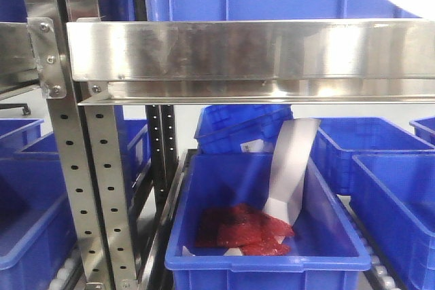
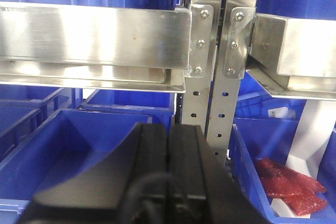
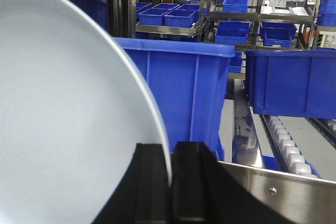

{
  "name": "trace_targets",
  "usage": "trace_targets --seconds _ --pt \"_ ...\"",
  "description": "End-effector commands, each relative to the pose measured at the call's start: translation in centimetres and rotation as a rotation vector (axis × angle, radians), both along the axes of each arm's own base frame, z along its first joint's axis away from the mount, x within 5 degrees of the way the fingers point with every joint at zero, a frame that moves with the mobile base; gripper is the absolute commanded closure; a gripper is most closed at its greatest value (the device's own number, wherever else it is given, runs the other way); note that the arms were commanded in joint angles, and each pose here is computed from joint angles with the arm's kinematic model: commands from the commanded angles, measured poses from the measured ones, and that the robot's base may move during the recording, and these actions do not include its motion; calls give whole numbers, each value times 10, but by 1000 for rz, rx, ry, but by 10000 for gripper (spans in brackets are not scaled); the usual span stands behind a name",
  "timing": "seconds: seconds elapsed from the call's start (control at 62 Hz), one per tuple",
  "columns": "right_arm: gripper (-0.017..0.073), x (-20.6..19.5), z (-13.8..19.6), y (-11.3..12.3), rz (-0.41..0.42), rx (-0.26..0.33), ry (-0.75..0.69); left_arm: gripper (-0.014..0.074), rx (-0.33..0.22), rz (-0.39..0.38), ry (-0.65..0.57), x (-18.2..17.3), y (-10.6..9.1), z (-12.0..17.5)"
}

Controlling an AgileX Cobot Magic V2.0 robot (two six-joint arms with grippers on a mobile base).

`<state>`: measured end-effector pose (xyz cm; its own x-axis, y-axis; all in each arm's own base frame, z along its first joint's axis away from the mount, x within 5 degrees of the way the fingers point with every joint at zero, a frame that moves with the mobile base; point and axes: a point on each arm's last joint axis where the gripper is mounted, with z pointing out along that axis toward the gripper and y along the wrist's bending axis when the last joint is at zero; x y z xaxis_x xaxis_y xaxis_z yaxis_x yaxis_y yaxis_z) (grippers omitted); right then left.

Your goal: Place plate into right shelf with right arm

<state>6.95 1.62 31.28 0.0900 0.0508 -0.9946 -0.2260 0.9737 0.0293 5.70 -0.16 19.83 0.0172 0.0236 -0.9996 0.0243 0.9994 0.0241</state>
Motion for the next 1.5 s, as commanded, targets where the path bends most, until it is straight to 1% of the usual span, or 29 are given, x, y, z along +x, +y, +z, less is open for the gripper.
trace_targets --seconds 0.0,0.081,0.145,0.242,0.387,0.516,0.661,0.839,1.016,1.129,1.21,1.387,1.484 --pt "512 -2 23 -3 -29 42 -164 722 -18 9 -89 -1 1 5" --pt "512 -1 32 -3 -32 54 -201 722 -18 9 -89 -1 1 5" --pt "512 3 41 -2 -31 53 -200 722 -18 9 -89 -1 1 5" --pt "512 12 63 0 -31 54 -208 722 -18 9 -89 -1 1 5" --pt "512 38 97 5 -31 54 -205 722 -18 9 -89 -1 1 5" --pt "512 74 135 13 -32 54 -208 722 -18 9 -89 -1 1 5" --pt "512 113 168 21 -32 59 -230 722 -18 9 -89 -1 1 5" --pt "512 166 193 32 -31 61 -234 722 -18 9 -89 -1 1 5" --pt "512 212 201 42 -32 58 -229 722 -18 9 -89 -1 1 5" --pt "512 240 198 48 -31 54 -211 722 -18 9 -89 -1 1 5" --pt "512 258 187 52 -32 47 -180 722 -18 9 -89 -1 1 5" --pt "505 282 165 57 -33 35 -124 722 -18 9 -89 -1 1 5" --pt "444 291 156 59 -32 29 -95 722 -18 9 -89 -1 1 5"
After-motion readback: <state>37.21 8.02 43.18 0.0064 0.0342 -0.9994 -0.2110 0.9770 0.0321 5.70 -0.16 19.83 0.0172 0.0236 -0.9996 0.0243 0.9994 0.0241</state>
